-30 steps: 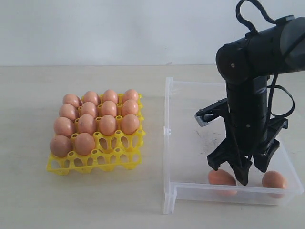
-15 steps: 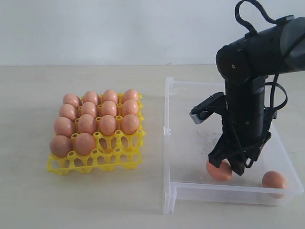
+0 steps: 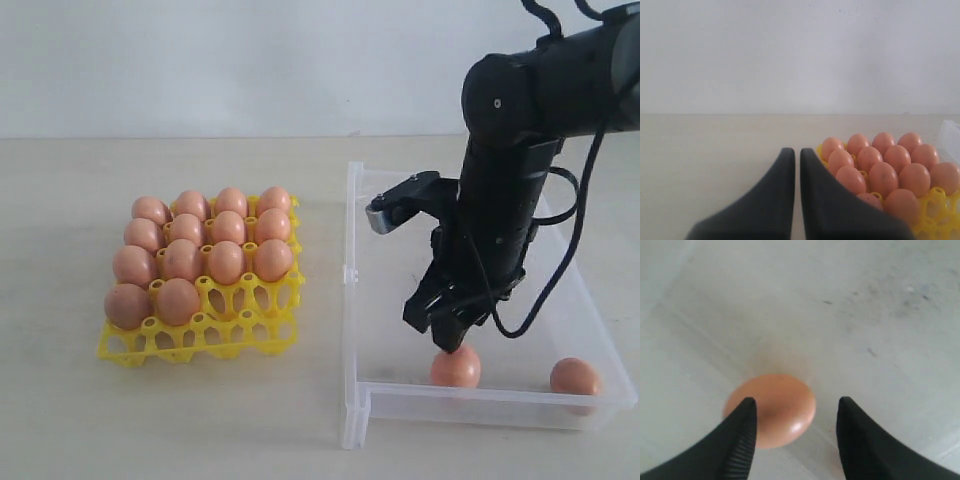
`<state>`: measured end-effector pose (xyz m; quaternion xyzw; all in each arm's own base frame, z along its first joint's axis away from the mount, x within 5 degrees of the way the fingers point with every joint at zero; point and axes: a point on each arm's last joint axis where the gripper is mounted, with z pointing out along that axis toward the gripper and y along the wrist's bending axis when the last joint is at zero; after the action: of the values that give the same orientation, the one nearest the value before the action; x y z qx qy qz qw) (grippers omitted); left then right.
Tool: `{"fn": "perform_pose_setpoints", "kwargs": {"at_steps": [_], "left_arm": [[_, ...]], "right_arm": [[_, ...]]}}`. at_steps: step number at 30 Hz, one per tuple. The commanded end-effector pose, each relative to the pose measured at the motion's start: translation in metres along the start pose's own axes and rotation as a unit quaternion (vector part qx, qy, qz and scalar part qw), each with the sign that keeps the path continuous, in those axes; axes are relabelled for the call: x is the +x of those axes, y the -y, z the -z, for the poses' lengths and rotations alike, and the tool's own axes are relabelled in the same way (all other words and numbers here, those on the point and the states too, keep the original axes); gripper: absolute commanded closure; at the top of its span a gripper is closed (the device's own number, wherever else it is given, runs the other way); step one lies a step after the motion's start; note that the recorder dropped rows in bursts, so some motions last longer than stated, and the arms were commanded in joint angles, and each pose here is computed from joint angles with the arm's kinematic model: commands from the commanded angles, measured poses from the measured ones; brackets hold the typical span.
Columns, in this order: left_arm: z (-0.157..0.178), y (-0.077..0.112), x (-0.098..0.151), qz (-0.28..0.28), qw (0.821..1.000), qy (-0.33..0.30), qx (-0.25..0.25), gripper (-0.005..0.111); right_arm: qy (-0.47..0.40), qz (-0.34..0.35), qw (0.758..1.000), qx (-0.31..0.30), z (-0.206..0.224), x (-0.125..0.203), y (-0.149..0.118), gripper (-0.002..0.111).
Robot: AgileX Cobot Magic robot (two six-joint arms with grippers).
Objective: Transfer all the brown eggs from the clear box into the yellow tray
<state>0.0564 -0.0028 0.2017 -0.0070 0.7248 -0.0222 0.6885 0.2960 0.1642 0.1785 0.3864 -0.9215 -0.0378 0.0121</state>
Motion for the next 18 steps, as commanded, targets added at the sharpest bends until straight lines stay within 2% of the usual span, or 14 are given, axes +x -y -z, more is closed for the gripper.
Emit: {"fn": "perform_pose_setpoints", "kwargs": {"at_steps": [1,6,10,13,18], "left_arm": [[0.000,0.000,0.000,0.003,1.000,0.007,-0.003,0.103],[0.000,0.000,0.000,0.003,1.000,0.007,-0.003,0.103],[0.000,0.000,0.000,0.003,1.000,0.007,-0.003,0.103],[0.000,0.000,0.000,0.003,1.000,0.007,-0.003,0.103],[0.000,0.000,0.000,0.003,1.000,0.007,-0.003,0.103]], "right_arm": [[-0.021,0.142,0.989,-0.033,-0.006,0.001,-0.009,0.065],[-0.078,0.040,0.996,0.028,-0.011,0.008,0.003,0.065],[-0.111,0.002,0.994,0.025,-0.009,0.014,0.002,0.065],[-0.124,-0.015,0.992,0.024,-0.009,0.017,0.001,0.065],[-0.125,-0.002,0.992,0.023,-0.009,0.017,0.001,0.065]]}}
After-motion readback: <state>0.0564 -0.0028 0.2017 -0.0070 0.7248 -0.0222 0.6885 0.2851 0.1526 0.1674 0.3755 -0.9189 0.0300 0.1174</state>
